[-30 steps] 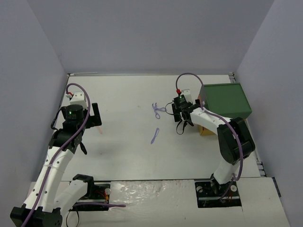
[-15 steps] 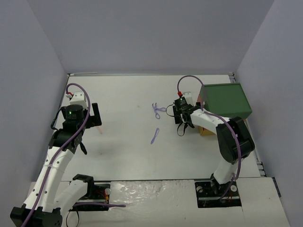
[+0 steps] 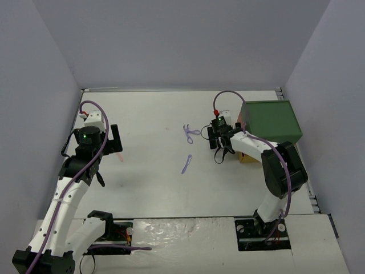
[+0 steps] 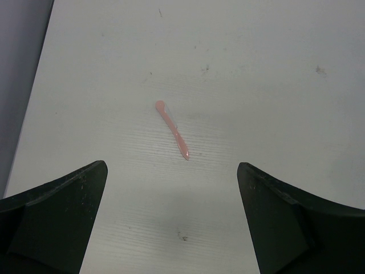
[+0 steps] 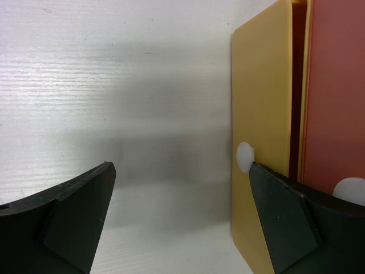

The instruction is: Organize the makeup

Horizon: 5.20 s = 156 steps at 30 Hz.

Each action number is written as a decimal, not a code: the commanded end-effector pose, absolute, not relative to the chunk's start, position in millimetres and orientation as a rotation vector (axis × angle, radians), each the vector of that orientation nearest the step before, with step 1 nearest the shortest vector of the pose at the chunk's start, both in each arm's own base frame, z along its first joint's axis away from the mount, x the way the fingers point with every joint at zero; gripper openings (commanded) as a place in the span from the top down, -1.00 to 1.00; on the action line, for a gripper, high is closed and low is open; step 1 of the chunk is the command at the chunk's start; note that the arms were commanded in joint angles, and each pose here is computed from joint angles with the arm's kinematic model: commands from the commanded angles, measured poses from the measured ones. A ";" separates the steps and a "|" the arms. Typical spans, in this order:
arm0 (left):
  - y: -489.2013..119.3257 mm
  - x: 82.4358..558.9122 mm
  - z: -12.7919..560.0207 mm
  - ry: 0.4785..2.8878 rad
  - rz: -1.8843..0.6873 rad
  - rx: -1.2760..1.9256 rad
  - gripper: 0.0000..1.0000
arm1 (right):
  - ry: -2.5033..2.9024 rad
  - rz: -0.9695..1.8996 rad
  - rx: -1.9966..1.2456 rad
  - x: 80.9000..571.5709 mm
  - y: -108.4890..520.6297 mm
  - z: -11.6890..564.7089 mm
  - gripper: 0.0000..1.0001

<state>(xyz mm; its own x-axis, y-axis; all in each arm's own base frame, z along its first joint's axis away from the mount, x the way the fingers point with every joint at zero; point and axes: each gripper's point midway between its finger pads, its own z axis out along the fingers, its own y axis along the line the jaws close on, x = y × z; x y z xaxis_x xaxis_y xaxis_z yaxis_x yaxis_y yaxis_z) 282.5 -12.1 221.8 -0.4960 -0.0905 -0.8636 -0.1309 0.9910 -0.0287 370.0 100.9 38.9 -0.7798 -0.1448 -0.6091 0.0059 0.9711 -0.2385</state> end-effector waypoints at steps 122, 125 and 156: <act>-11.7 292.8 256.0 2.003 0.023 -0.187 -0.94 | 2.280 0.274 -0.427 428.1 290.5 59.3 -0.14; -12.1 292.9 256.2 2.002 0.021 -0.188 -0.94 | 2.284 0.258 -0.427 432.4 291.2 53.4 -0.07; -12.5 293.0 255.5 2.005 0.019 -0.184 -0.94 | 2.120 0.215 -0.335 423.3 262.7 146.3 0.98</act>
<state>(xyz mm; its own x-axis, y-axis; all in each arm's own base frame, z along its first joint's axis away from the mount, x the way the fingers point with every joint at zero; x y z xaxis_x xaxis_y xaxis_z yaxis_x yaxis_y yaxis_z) 281.9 -12.2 219.4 -0.5055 -0.0890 -0.8583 -0.1305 0.9911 -0.0259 416.9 279.1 45.4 -0.6564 -0.2584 -0.7088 -0.3824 0.9238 0.0173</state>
